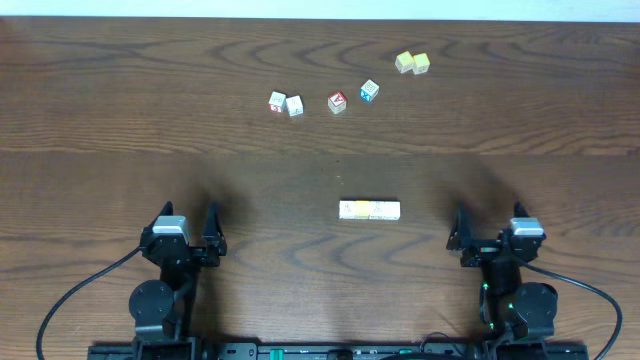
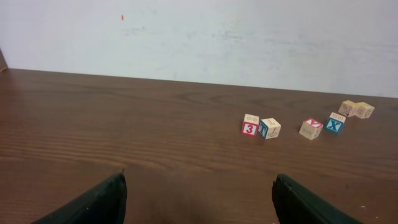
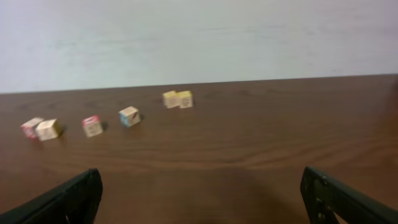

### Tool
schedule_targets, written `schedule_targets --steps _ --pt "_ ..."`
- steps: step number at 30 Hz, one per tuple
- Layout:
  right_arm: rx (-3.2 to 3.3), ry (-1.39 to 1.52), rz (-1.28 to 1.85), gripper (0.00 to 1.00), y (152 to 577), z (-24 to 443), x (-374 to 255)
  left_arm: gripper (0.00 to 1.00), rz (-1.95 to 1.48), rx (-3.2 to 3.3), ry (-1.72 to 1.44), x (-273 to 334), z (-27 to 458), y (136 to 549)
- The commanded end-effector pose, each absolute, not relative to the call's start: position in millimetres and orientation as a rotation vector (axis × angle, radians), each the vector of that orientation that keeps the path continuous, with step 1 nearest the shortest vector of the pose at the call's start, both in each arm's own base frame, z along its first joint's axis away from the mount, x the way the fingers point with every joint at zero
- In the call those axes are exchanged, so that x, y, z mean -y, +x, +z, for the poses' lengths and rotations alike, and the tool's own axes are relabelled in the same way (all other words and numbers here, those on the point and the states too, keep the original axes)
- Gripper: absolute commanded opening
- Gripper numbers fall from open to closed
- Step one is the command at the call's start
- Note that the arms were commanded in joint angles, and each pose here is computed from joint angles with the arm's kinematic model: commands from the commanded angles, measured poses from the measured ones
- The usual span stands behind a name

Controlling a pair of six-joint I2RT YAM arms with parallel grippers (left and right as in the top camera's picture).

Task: Lift 4 blocks

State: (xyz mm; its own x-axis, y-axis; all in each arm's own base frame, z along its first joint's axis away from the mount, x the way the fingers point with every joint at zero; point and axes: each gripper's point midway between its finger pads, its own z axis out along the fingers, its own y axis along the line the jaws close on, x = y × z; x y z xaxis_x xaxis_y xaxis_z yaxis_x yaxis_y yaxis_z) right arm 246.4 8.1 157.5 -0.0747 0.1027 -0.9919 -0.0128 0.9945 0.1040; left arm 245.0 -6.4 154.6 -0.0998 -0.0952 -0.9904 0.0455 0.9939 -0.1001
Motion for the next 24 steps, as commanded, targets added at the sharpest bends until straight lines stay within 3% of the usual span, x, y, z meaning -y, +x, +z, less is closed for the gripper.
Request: schedule_targets --steps 1,24 --pt "-1.631 0.172 0.061 0.99 245.8 158.1 7.9 0.75 -0.125 -1.715 -0.012 10.5 139.6 243.8" --pt "-1.64 0.058 0.011 0.99 246.1 158.0 1.7 0.75 -0.125 -1.715 -0.012 10.5 139.6 243.8"
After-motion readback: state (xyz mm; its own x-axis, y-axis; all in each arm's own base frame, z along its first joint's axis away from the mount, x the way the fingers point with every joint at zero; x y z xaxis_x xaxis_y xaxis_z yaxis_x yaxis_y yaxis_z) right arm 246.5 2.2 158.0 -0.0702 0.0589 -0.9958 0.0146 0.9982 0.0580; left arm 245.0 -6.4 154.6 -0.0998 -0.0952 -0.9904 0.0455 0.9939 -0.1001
